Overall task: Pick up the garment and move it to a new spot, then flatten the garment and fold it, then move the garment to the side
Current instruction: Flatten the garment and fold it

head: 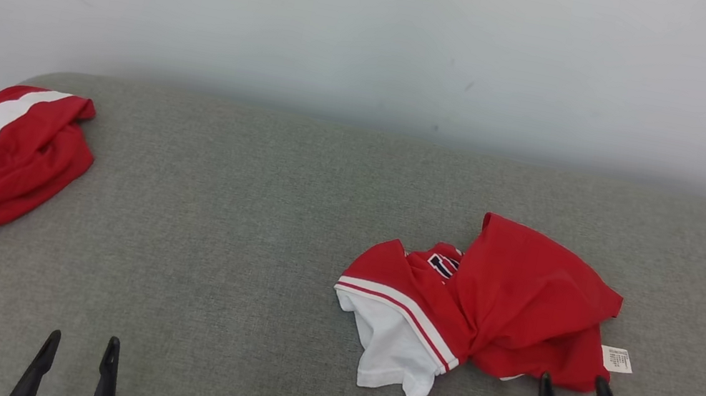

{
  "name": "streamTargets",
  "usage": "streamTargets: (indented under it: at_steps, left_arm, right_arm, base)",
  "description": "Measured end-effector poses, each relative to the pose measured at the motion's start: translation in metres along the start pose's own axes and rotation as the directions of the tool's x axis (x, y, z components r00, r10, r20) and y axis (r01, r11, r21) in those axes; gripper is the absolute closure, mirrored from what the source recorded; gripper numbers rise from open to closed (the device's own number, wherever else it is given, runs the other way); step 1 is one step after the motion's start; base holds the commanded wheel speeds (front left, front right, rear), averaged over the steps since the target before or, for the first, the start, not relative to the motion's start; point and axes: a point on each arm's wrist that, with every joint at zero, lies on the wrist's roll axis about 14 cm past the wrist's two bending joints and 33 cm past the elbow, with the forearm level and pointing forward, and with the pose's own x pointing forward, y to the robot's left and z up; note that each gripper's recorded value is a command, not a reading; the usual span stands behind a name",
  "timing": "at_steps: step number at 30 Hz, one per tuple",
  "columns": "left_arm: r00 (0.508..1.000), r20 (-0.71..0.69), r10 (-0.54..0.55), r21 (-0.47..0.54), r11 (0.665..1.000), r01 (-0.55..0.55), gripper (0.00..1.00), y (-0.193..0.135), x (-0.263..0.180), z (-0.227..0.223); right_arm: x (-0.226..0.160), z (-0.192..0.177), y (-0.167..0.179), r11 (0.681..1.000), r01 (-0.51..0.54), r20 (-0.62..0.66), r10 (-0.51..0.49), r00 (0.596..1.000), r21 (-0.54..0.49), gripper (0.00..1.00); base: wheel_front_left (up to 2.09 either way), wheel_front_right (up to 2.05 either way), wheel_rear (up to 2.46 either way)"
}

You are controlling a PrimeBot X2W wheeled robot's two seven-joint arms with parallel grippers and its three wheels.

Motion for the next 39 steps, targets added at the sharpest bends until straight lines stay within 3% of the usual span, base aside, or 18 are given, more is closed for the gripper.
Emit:
streamTargets:
  at_steps: [10, 26, 27, 29, 39]
  left_arm:
    - [1.0, 0.009, 0.017, -0.001, 1.0, -0.017, 0.0, 0.004, -0.005, 0.003]
    - [0.995, -0.009, 0.1, 0.005, 0.995, -0.1, 0.0, 0.03, -0.012, 0.001]
    - [0.994, -0.008, 0.105, 0.006, 0.994, -0.105, 0.0, 0.032, -0.012, 0.001]
    - [0.993, -0.013, 0.117, 0.008, 0.993, -0.117, 0.0, 0.036, -0.014, 0.0]
    - [0.992, -0.025, 0.122, 0.005, 0.993, -0.122, 0.0, 0.037, -0.014, -0.004]
  right_arm:
    - [0.014, -0.031, 0.042, 0.991, -0.132, -0.098, 0.135, 0.986, 0.037, 0.0]
    - [0.048, -0.094, 0.088, 0.965, -0.242, -0.302, 0.263, 0.916, 0.104, 0.0]
    - [0.051, -0.096, 0.09, 0.963, -0.246, -0.309, 0.269, 0.912, 0.11, 0.4]
    - [0.056, -0.097, 0.096, 0.959, -0.256, -0.311, 0.283, 0.907, 0.124, 1.0]
    - [0.087, -0.047, 0.104, 0.946, -0.311, -0.159, 0.323, 0.933, 0.092, 1.0]
  base:
    - [0.0, 0.0, 0.0]
    - [0.0, 0.0, 0.0]
    - [0.0, 0.0, 0.0]
    - [0.0, 0.0, 0.0]
    - [0.0, 0.0, 0.0]
